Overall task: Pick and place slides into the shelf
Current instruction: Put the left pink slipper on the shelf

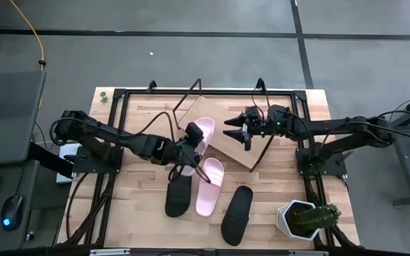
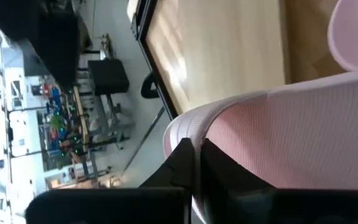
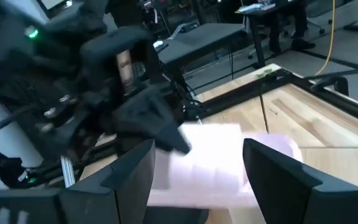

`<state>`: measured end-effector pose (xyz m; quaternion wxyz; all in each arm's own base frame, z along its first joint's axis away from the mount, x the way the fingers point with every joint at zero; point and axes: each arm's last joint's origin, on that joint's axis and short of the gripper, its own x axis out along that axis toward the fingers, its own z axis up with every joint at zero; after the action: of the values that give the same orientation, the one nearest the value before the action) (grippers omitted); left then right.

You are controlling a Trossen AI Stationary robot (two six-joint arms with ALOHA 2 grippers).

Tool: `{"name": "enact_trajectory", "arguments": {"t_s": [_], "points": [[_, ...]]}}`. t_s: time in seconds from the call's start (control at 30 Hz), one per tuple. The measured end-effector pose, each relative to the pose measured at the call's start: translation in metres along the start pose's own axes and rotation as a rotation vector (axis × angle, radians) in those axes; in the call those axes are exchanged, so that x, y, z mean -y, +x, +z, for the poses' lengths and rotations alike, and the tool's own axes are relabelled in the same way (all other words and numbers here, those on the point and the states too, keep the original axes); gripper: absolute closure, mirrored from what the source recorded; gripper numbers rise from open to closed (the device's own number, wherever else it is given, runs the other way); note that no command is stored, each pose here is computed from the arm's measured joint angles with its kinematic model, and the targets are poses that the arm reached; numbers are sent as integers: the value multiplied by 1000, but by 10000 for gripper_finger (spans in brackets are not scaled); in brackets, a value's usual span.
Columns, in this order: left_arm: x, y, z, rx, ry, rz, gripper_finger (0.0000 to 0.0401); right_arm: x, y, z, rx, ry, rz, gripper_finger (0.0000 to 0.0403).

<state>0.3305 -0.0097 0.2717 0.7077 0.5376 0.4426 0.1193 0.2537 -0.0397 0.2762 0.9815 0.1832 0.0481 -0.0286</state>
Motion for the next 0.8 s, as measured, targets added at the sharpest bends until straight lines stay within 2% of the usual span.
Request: {"name": "enact_trajectory", "arguments": {"t_s": [0.33,0.53,0.67,0.8], "points": [[-18,30,-28,19,-67,-65,401,-8,-22,6,-34,-20,-6,169],[-30,43,-41,18,-67,-36,401,-13,-24,6,-39,-40,13,169],[-35,50,-49,69,-64,-56,401,-13,-24,6,-39,-40,13,169],[-39,57,-60,58,-67,-72,401,-13,-24,6,-38,-48,13,169]]}}
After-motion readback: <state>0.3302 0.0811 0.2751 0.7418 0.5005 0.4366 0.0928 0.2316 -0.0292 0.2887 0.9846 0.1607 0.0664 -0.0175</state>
